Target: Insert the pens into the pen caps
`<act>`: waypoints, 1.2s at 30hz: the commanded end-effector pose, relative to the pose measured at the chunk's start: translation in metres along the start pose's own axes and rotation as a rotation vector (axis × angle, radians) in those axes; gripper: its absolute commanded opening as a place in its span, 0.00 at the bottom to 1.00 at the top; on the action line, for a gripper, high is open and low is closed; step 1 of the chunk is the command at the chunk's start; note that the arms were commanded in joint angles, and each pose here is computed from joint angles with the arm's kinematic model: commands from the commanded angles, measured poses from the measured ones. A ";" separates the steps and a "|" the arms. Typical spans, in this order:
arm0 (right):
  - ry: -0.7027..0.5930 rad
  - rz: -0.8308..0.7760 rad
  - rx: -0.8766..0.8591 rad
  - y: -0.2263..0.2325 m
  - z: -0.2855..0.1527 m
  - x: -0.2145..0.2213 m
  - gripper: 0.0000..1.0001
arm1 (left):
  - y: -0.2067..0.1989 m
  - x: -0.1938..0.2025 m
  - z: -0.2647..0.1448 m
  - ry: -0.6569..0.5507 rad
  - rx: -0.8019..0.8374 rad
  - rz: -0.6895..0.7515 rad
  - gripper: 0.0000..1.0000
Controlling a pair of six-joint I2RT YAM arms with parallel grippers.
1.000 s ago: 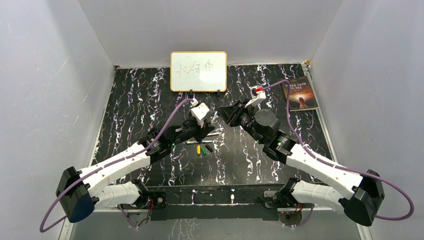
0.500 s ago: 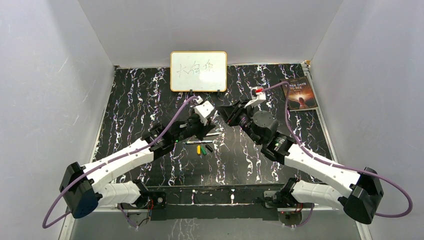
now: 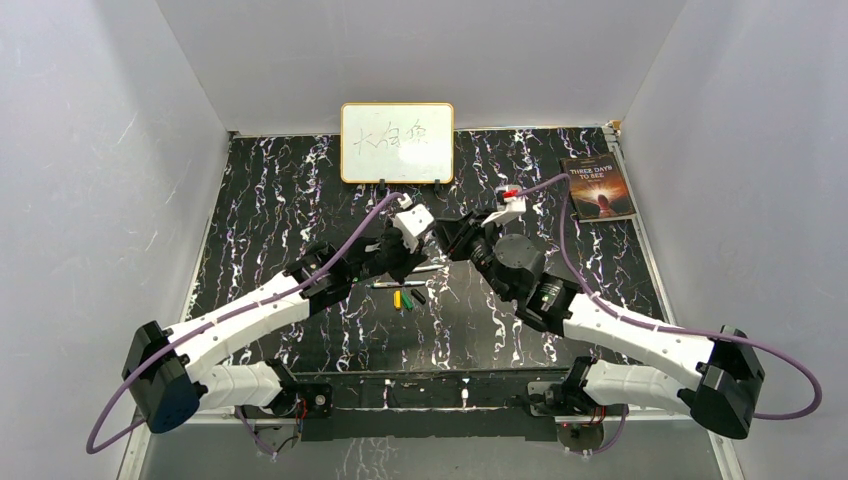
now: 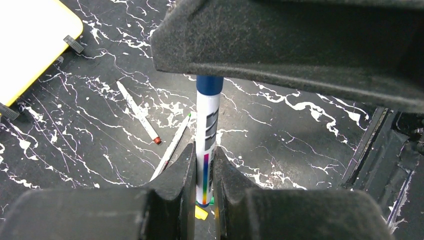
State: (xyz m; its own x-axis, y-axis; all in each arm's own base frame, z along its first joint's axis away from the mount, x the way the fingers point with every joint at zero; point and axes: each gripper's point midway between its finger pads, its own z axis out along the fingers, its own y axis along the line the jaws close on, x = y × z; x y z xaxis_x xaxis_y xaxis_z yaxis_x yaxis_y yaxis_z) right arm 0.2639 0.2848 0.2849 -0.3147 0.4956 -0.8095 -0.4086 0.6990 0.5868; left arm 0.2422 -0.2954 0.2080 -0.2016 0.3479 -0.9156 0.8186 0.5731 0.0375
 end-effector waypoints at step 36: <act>0.618 -0.095 -0.020 -0.012 -0.062 0.223 0.00 | 0.020 -0.214 -0.061 -0.646 -0.063 0.026 0.00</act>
State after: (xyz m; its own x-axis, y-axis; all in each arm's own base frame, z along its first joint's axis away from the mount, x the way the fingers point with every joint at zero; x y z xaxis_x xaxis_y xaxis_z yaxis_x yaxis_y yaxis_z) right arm 0.2613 0.3161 0.2348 -0.3195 0.5061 -0.8011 -0.3219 0.7372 0.5941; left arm 0.2337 -0.2685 0.1723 -0.3238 0.4894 -0.8097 0.8043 0.5931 0.0368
